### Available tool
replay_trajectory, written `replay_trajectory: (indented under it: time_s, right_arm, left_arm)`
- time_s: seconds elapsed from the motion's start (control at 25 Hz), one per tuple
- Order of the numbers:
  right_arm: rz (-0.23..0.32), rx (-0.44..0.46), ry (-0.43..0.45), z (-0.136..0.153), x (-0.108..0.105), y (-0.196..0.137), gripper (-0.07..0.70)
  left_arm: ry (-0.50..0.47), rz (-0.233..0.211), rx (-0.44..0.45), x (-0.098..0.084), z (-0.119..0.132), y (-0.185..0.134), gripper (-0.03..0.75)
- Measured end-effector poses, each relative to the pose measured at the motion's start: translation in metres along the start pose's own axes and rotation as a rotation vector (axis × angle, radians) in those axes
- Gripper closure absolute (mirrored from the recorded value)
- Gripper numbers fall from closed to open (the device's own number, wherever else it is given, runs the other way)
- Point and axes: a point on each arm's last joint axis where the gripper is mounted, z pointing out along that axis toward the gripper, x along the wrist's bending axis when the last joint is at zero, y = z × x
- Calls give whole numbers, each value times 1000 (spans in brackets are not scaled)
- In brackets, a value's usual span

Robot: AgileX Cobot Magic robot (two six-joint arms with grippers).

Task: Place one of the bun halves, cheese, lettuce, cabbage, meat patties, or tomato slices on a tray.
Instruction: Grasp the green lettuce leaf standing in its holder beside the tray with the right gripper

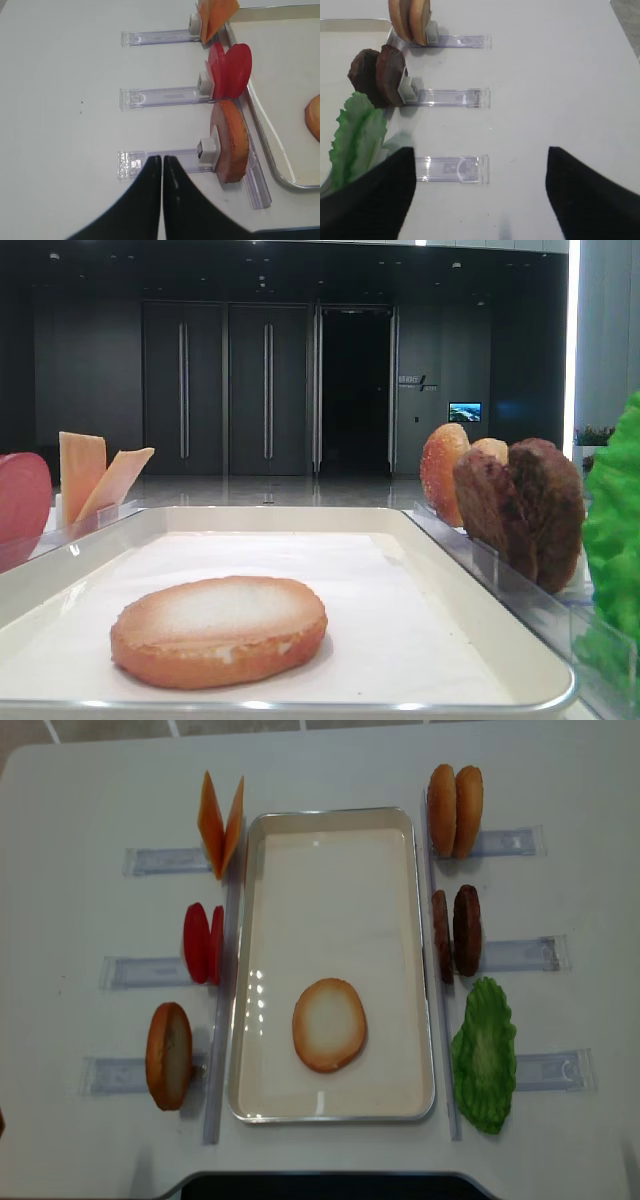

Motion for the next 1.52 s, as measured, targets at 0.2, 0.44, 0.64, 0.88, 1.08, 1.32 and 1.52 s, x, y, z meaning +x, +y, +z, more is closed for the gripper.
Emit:
replay_trajectory:
  time_s: [0.2, 0.44, 0.64, 0.88, 1.08, 1.32, 1.52]
  right_arm:
    - [0, 0, 0, 0, 0, 0, 90]
    - [-1, 0, 0, 0, 0, 0, 90]
    - [-1, 0, 0, 0, 0, 0, 90]
    - [9, 35, 13, 4, 0, 3, 90]
    - [56, 189, 68, 24, 2, 17, 90]
    - [95, 420, 86, 56, -3, 38, 90]
    - [120, 573, 109, 78, -6, 69, 90]
  left_arm:
    - [0, 0, 0, 0, 0, 0, 715]
    - [0, 0, 0, 0, 0, 0, 715]
    - [0, 0, 0, 0, 0, 0, 715]
    - [0, 0, 0, 0, 0, 0, 715]
    - [0, 0, 0, 0, 0, 0, 715]
    - [0, 0, 0, 0, 0, 0, 715]
    - [0, 0, -1, 0, 0, 0, 715]
